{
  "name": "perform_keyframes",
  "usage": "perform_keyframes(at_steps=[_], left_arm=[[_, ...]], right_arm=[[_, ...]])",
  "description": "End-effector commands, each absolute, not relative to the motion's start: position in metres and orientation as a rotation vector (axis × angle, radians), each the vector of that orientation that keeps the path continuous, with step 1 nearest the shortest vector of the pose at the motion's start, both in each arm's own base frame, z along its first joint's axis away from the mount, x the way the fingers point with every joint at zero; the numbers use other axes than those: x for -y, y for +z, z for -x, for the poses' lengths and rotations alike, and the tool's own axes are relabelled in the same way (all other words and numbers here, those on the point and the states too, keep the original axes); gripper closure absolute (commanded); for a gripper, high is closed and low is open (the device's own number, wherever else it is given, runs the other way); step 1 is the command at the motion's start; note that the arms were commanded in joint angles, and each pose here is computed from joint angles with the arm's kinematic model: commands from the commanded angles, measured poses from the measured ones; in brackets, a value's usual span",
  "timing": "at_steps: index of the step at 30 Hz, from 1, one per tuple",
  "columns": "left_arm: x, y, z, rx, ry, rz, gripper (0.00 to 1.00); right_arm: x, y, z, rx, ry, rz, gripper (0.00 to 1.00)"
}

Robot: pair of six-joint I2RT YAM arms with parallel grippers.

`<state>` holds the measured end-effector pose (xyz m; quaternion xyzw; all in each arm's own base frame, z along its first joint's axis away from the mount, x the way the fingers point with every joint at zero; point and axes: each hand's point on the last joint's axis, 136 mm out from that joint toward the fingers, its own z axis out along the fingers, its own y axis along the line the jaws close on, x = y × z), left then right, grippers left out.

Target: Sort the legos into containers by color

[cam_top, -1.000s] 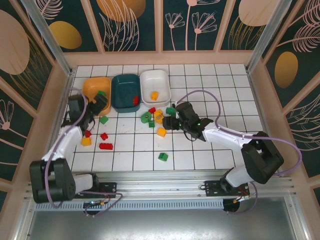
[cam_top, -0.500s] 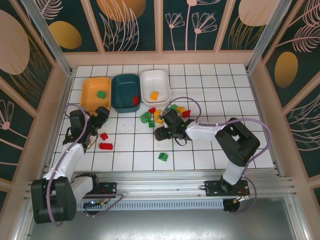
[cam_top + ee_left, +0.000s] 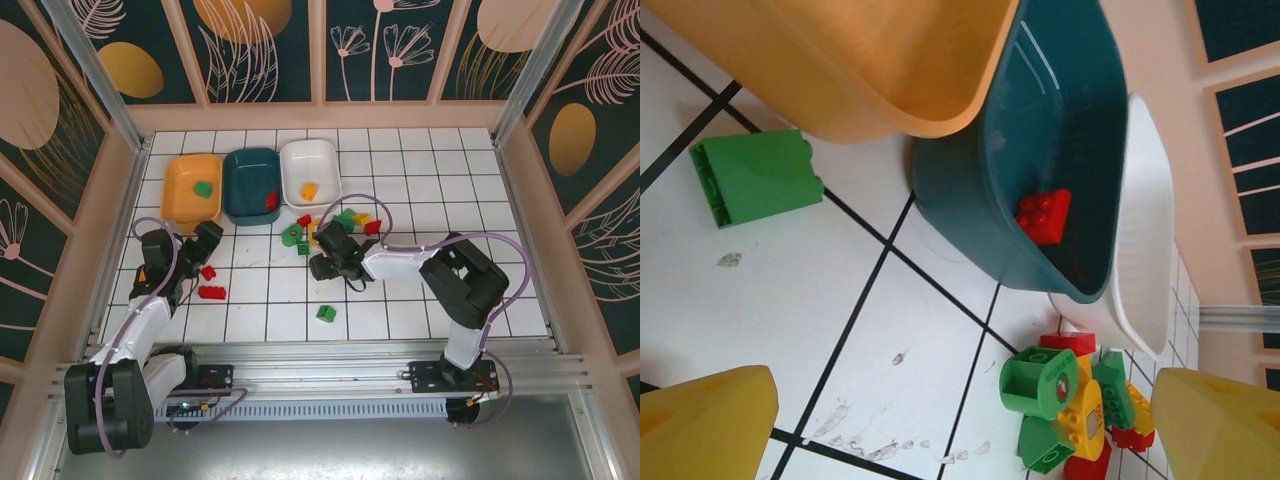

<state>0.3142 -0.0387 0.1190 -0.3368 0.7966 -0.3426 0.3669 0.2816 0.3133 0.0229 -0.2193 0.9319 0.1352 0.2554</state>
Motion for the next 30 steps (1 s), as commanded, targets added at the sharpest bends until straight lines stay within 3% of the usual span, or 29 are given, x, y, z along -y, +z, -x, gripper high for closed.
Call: perform_keyframes(at_steps=[1,12,17,23,26,30], left_arm=[[0.047,0.134,-0.315,-2.031,-0.938,0.818,0.05],[0.049,0.165,-0.309,-1.987,-0.924,0.73,0.04],[0.051,0.16,-0.3,-1.976,-0.945,0.73,0.04],[0.051,0.15,-0.288,-1.989,-0.931,0.734,0.04],[0.054,0.144,-0.281,-2.003,-0.947,0.73,0.04],[0.056,0.136,-0.274,-2.021,-0.945,0.714,0.03]], right_arm=[[-0.312,0.012,-0.263,-2.545,0.336,0.641,0.55],[-0.314,0.066,-0.249,-2.42,0.372,0.57,0.63],[-0.318,0.086,-0.264,-2.357,0.343,0.557,0.65],[-0.332,0.122,-0.312,-2.285,0.402,0.475,0.66],[-0.333,0.107,-0.322,-2.33,0.362,0.534,0.61],[-0.331,0.092,-0.33,-2.338,0.26,0.662,0.42]])
